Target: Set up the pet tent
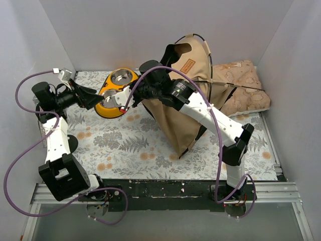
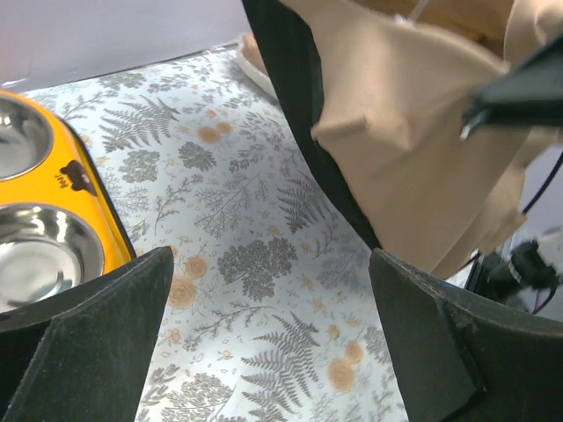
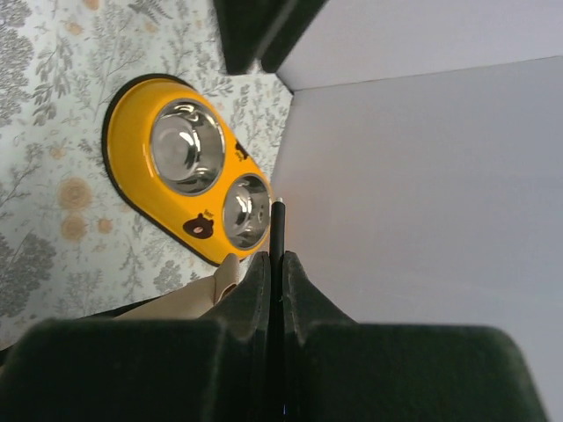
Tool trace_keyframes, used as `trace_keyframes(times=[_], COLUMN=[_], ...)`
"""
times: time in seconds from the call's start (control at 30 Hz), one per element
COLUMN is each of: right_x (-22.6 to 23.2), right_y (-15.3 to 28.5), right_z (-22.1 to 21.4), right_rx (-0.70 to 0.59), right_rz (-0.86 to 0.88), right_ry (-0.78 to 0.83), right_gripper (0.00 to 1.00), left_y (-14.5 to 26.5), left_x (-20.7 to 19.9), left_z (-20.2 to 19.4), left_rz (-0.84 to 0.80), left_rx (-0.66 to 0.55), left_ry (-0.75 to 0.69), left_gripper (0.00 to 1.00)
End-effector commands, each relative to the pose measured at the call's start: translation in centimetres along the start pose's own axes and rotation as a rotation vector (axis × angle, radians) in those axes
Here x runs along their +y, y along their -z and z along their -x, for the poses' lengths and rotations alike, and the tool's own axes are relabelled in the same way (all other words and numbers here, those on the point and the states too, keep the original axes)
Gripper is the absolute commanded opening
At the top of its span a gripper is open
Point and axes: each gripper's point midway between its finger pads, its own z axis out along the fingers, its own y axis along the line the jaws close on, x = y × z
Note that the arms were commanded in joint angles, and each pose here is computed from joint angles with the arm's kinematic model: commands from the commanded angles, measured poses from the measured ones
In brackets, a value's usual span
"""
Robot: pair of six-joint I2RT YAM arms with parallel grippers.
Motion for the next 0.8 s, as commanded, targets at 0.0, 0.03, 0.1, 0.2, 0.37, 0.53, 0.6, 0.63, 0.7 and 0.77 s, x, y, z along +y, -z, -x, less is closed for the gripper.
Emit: trace_keyframes(times=[0.0, 0.03, 0.1, 0.2, 0.37, 0.53, 0.6, 0.63, 0.7, 0.77], right_x=[-5.8, -6.1, -6.4, -6.4, -5.8, -6.1, -6.2, -6.2, -6.2, -6.2], right_y=[4.0, 4.1, 4.1, 4.0, 4.0, 5.0, 5.4, 5.5, 5.7, 5.9], right_z=[3.2, 3.8, 5.4, 7.9, 10.2, 11.2, 11.5, 11.7, 12.1, 12.1], right_rx=[-0.071, -0.094, -0.152, -0.234, -0.292, -0.317, -0.319, -0.321, -0.326, -0.316], right_rz=[-0.191, -0.202, -0.207, -0.206, -0.192, -0.205, -0.210, -0.211, -0.211, -0.215], right_ry=[0.029, 0.038, 0.054, 0.076, 0.089, 0.101, 0.106, 0.108, 0.108, 0.105], right_gripper=[0.01, 0.01, 0.01, 0.01, 0.01, 0.01, 0.01, 0.01, 0.01, 0.01], left_y=[-0.7, -0.9, -1.0, -0.8, -0.3, -0.3, -0.2, -0.2, -0.2, -0.5], left_x=[-3.9, -4.1, -3.9, -4.5, -5.4, -5.7, -5.7, -5.8, -6.3, -6.8], left_z=[-0.4, -0.9, -1.3, -2.6, -3.9, -5.3, -5.5, -5.5, -5.3, -5.1], left_rz=[-0.190, -0.196, -0.191, -0.221, -0.244, -0.290, -0.308, -0.322, -0.348, -0.371], left_rx=[0.005, 0.006, 0.006, 0.017, 0.012, 0.008, 0.004, 0.003, 0.000, 0.001], left_ry=[-0.312, -0.337, -0.352, -0.356, -0.426, -0.465, -0.482, -0.488, -0.507, -0.513], left_gripper=[0.93, 0.94, 0.93, 0.93, 0.90, 0.80, 0.78, 0.77, 0.76, 0.75])
